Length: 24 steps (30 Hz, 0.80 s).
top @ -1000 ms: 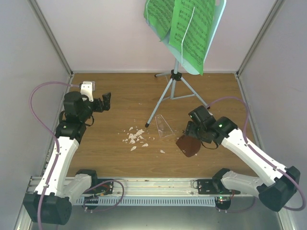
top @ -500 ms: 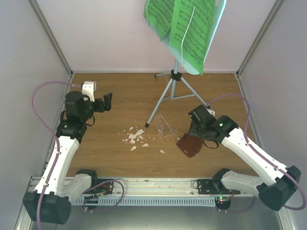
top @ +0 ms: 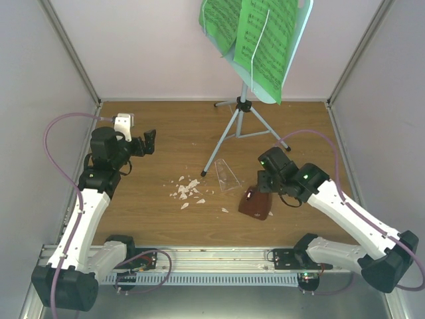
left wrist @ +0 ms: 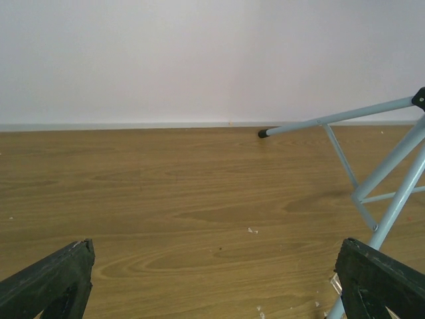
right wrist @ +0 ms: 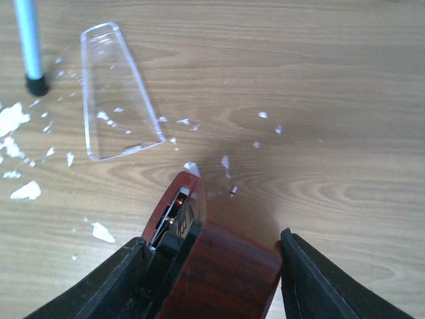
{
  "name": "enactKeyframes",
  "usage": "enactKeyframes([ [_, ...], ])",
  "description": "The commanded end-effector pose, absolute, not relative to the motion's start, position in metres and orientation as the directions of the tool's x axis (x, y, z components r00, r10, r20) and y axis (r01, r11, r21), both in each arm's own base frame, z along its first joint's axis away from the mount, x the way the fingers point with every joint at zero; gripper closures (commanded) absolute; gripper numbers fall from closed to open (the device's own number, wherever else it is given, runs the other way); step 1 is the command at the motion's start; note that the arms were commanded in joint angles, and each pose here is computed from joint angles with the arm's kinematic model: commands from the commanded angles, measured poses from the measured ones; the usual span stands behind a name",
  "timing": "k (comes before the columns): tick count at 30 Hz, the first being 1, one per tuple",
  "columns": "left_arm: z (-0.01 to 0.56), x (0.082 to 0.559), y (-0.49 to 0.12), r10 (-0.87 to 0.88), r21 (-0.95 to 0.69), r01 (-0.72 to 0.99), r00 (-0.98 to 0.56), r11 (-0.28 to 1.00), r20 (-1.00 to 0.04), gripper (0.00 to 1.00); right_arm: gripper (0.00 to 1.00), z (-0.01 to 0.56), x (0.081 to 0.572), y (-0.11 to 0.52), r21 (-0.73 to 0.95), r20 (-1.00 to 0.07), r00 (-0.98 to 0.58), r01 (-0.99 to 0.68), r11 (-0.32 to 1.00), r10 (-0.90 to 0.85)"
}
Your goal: Pack up the instrument practice props
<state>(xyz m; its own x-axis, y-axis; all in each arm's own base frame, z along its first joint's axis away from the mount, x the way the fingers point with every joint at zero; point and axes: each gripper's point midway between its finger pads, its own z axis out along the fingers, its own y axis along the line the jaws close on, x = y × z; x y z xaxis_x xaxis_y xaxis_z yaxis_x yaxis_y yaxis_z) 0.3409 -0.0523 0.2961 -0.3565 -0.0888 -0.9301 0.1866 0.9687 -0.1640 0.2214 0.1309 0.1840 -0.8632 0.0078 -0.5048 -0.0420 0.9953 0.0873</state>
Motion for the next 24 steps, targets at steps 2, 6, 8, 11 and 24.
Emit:
enactKeyframes([
  [2, 0.303, 0.345, -0.055, -0.080, -0.149, 0.203, -0.314, 0.968, -0.946, 0.01, 0.55, 0.210, 0.222, 0.171, 0.097, -0.607, -0.771, -0.313, 0.945, -0.193],
  [6, 0.302, 0.345, -0.056, -0.079, -0.150, 0.208, -0.317, 0.967, -0.945, 0.01, 0.55, 0.202, 0.208, 0.191, 0.034, -0.592, -0.732, -0.440, 0.897, -0.336],
  [8, 0.302, 0.345, -0.057, -0.079, -0.152, 0.211, -0.319, 0.966, -0.944, 0.01, 0.56, 0.200, 0.203, 0.202, 0.027, -0.589, -0.715, -0.482, 0.876, -0.375],
  [11, 0.302, 0.345, -0.059, -0.078, -0.153, 0.217, -0.320, 0.964, -0.944, 0.01, 0.56, 0.208, 0.196, 0.224, 0.045, -0.635, -0.664, -0.542, 0.839, -0.394],
  [24, 0.301, 0.344, -0.065, -0.065, -0.147, 0.240, -0.318, 0.959, -0.946, 0.01, 0.56, 0.242, 0.185, 0.322, 0.076, -0.819, -0.376, -0.819, 0.568, -0.432],
])
